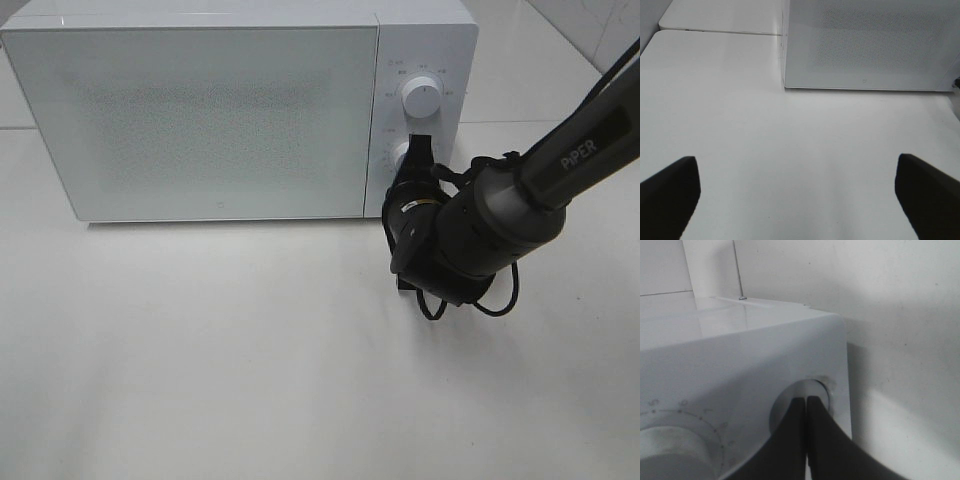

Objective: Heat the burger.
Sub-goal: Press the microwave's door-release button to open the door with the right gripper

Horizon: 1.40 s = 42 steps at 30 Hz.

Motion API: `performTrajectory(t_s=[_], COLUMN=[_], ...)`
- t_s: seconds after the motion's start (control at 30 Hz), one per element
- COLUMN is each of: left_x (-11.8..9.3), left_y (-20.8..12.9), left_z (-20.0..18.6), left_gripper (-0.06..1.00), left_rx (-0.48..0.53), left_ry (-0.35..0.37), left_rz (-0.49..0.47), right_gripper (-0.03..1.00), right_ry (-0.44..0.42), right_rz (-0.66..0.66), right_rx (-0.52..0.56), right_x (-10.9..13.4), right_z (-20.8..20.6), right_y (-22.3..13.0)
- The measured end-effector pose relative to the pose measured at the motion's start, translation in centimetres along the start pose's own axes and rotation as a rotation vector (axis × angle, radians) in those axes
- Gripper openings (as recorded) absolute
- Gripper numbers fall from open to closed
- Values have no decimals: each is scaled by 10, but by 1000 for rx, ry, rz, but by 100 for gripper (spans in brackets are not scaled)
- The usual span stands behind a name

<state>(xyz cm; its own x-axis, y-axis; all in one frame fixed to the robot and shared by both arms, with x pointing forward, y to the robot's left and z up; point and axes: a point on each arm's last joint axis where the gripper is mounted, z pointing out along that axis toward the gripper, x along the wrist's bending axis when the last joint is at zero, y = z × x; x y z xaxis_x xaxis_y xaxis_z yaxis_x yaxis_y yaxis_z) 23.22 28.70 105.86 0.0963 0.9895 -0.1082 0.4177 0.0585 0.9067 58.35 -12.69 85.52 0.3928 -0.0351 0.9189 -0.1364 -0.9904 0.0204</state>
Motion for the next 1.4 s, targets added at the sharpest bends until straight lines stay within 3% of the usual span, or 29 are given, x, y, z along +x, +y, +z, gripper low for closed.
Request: performTrajectory(t_s=[0.63, 1.4], left_x=[0, 0], left_y=[0, 0], left_z=[0, 0], left_gripper=[98, 98], left_rx=[0, 0], left_ry=[0, 0], left_rz=[0, 0], right_gripper=[2, 2], right_ry=[53, 57], right_rz=[21, 34], right_rx=[-61, -85], right_x=[-1, -3], right_z=[11, 14], right_y=[-3, -4])
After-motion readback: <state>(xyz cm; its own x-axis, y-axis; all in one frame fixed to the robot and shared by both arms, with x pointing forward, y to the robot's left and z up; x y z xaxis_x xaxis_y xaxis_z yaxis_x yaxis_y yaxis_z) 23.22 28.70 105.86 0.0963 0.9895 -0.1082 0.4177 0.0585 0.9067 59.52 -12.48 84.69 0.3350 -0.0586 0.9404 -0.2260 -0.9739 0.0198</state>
